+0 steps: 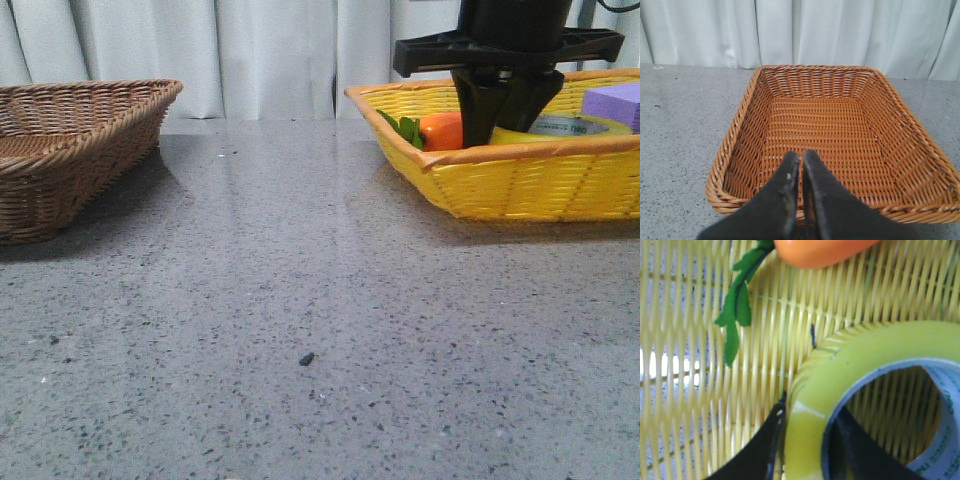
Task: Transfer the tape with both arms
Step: 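Lower the right gripper into the yellow basket and grasp the yellow tape roll, then lift the tape roll out and set it on the table between baskets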
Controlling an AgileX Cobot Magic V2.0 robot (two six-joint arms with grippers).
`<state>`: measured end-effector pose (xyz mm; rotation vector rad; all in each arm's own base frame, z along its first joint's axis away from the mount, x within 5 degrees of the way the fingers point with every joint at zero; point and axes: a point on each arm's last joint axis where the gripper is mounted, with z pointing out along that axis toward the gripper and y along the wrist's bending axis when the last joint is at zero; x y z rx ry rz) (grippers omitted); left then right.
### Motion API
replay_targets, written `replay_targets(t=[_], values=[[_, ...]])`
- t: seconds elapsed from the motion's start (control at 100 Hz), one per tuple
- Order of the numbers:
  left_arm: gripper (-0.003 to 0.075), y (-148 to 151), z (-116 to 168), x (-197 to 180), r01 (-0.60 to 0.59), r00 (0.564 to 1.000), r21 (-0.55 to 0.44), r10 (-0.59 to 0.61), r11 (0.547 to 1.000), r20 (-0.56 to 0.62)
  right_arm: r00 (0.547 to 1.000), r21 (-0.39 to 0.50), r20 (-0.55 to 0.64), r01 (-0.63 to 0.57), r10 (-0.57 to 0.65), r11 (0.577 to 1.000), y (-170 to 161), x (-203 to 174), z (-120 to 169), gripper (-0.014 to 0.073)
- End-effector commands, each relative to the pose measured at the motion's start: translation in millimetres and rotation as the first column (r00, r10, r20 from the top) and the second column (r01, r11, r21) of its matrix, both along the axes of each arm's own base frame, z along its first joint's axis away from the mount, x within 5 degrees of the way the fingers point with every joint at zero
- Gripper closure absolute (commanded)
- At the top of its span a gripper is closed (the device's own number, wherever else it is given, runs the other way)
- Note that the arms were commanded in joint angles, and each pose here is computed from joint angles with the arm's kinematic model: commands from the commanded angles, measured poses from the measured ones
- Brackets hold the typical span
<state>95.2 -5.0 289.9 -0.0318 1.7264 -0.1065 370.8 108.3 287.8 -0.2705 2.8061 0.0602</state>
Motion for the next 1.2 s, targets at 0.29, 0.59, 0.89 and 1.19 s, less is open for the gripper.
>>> replay_targets(t=[0.29, 0.59, 0.89, 1.19], values=[[0.0741, 1, 18, 2, -0.011, 0.995, -0.022, 0.013, 1.000, 0.097, 0.984, 0.044, 0.176, -0.048, 0.039, 0.998, 11, -12, 102, 0.0519], [0.0741, 1, 18, 2, -0.011, 0.995, -0.025, 0.014, 1.000, 0.098, 0.908, 0.104, 0.330, -0.307, 0.259, 0.946, 96, -55, 151, 0.0519], [0.0741, 1, 18, 2, -0.012, 0.995, -0.025, 0.014, 1.000, 0.101, 0.877, 0.070, 0.216, -0.452, 0.429, 0.889, 172, -65, 99, 0.0519], [0.0741, 1, 18, 2, -0.011, 0.995, -0.025, 0.014, 1.000, 0.099, 0.890, -0.020, 0.128, -0.439, 0.438, 0.898, 185, -43, 54, 0.0512]])
